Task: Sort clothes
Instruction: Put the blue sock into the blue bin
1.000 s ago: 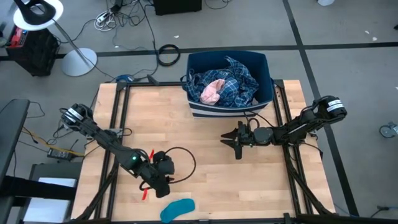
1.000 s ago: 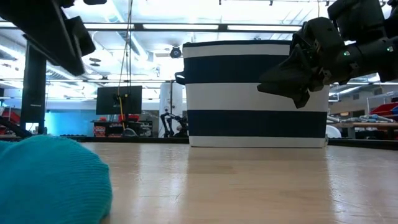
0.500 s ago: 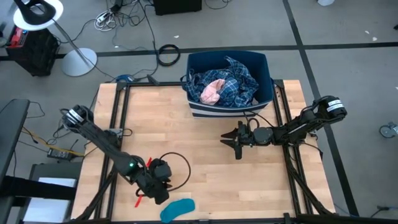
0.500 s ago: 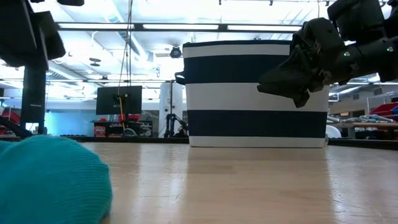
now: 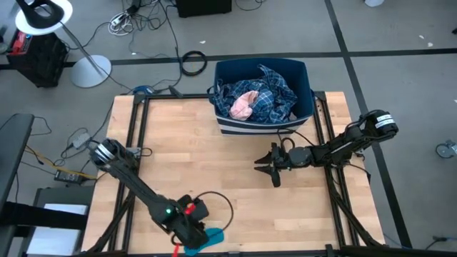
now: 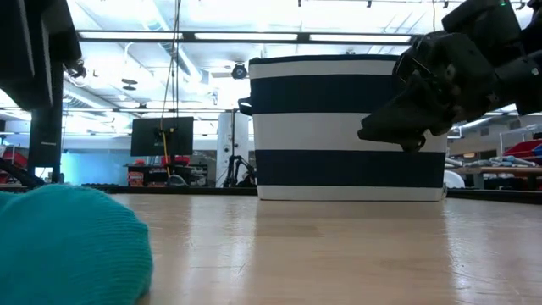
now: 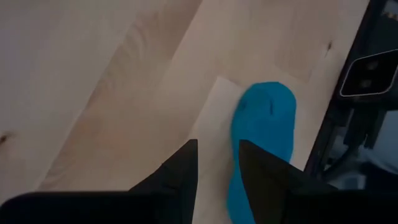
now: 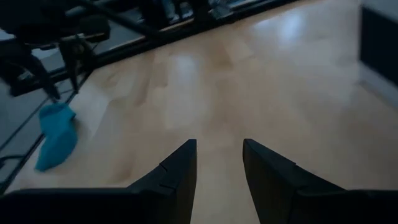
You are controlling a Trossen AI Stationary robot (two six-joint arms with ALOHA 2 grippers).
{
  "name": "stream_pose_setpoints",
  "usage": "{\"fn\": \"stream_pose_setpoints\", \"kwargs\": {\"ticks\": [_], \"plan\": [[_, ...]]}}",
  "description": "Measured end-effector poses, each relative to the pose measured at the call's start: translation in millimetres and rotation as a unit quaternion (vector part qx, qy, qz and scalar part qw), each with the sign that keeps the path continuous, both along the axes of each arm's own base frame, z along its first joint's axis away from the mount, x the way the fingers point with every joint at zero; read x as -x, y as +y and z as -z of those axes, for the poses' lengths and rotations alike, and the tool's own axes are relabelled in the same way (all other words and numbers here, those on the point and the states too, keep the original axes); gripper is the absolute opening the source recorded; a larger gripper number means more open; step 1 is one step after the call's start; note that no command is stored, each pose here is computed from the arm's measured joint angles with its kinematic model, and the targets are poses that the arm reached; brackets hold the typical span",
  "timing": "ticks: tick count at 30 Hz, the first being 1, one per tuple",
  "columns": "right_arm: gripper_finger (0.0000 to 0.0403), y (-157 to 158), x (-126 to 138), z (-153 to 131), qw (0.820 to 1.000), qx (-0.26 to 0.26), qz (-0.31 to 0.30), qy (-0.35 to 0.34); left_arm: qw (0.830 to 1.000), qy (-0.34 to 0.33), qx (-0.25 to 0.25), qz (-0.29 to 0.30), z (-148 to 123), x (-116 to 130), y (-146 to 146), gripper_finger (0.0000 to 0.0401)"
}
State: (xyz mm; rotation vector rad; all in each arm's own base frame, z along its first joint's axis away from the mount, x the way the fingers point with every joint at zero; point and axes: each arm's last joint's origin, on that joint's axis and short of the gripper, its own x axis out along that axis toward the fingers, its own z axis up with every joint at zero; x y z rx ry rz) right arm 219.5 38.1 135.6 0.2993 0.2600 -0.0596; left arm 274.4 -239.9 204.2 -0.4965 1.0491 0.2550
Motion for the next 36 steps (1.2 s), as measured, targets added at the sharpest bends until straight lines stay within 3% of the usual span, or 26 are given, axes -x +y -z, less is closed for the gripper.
{"fn": "stream_pose_setpoints", "kwargs": {"ticks": [8,13,25,27,31,36], "plan": [[0.0132,6.8,1.2,1.7,0.996,-0.042,-0.082,0.014,0.999,0.027,0.013,-0.013,11.5,-26.5,-25.5,0.0121],[0.0132,13.3,3.2,3.5,0.991,-0.062,-0.118,0.028,0.998,0.055,0.025,-0.035,28.9,-29.0,-32.2,0.0121],[0.0132,22.1,10.1,8.6,0.991,-0.053,-0.117,0.041,0.992,0.103,0.028,-0.062,60.8,-33.1,-36.0,0.0119],[0.0132,24.6,11.8,9.6,0.990,-0.058,-0.122,0.044,0.990,0.109,0.034,-0.077,61.1,-37.0,-31.1,0.0102],[0.0132,30.0,14.0,10.2,0.988,-0.059,-0.134,0.047,0.991,0.104,0.030,-0.081,55.8,-41.3,-22.5,0.0018],[0.0132,36.1,16.2,10.2,0.988,-0.057,-0.136,0.047,0.991,0.074,-0.013,-0.106,40.1,-46.2,-2.1,0.0004]]}}
